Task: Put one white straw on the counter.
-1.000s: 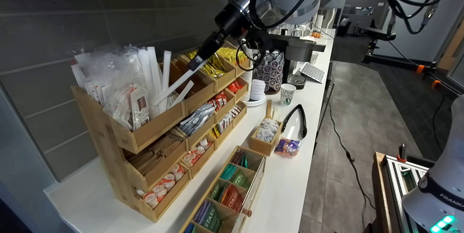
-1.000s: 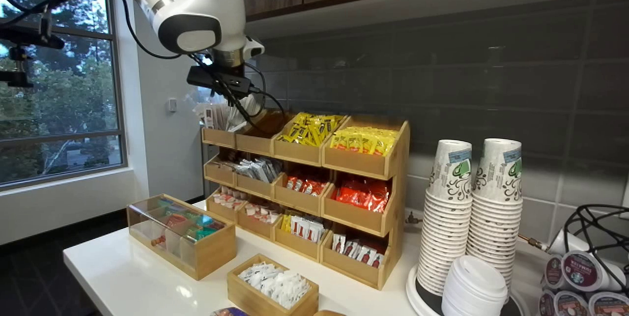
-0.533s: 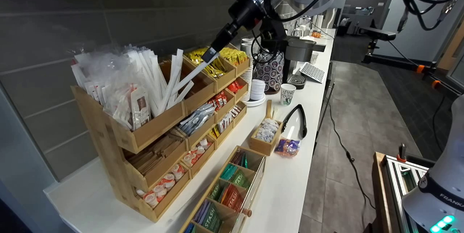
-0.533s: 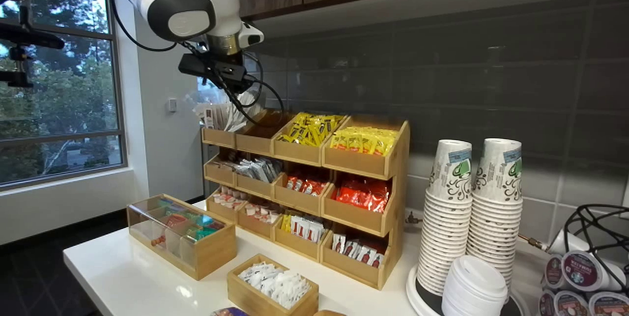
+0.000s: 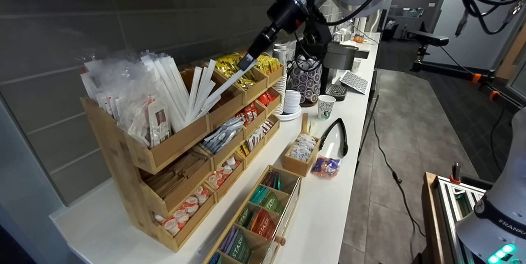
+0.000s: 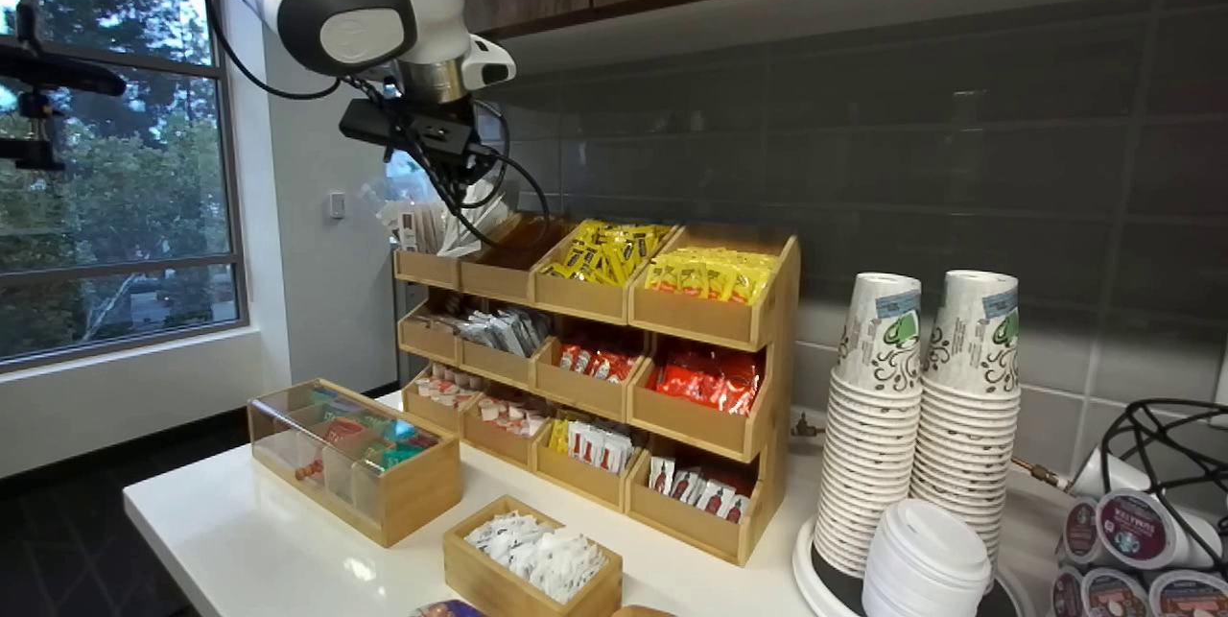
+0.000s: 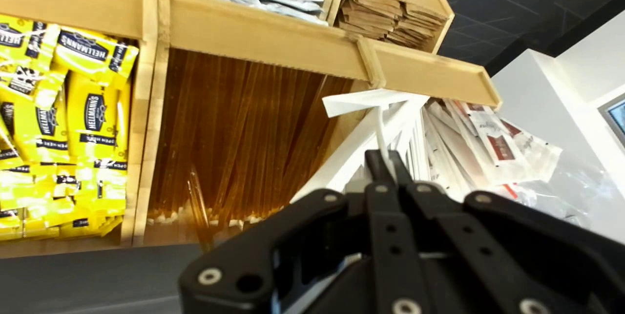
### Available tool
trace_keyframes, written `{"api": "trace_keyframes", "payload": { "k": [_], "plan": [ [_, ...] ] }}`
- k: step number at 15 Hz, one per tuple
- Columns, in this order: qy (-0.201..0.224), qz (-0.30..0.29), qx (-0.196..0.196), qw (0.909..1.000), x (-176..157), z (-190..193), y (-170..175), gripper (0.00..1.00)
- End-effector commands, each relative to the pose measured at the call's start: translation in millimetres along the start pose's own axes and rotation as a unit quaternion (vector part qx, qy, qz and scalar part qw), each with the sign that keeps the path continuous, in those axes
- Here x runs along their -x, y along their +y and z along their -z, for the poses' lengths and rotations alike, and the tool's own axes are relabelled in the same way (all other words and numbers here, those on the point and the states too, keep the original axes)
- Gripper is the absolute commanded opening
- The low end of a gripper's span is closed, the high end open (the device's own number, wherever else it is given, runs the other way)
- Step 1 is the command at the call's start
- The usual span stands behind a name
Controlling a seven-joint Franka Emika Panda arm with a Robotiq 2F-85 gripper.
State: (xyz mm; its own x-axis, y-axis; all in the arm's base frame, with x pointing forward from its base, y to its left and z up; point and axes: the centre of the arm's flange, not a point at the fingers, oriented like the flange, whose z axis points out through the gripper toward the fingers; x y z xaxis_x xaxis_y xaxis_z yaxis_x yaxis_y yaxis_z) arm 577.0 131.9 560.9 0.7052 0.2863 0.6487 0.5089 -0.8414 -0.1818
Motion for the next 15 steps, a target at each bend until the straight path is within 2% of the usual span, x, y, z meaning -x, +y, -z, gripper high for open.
{"api": "trace_keyframes", "payload": {
  "k": [1,15],
  "plan": [
    [0.000,-0.010,0.006,0.9999,4.8,23.0,-5.1,0.01],
    [0.029,-0.006,0.025,0.9993,12.2,52.0,-10.5,0.01]
  ]
}}
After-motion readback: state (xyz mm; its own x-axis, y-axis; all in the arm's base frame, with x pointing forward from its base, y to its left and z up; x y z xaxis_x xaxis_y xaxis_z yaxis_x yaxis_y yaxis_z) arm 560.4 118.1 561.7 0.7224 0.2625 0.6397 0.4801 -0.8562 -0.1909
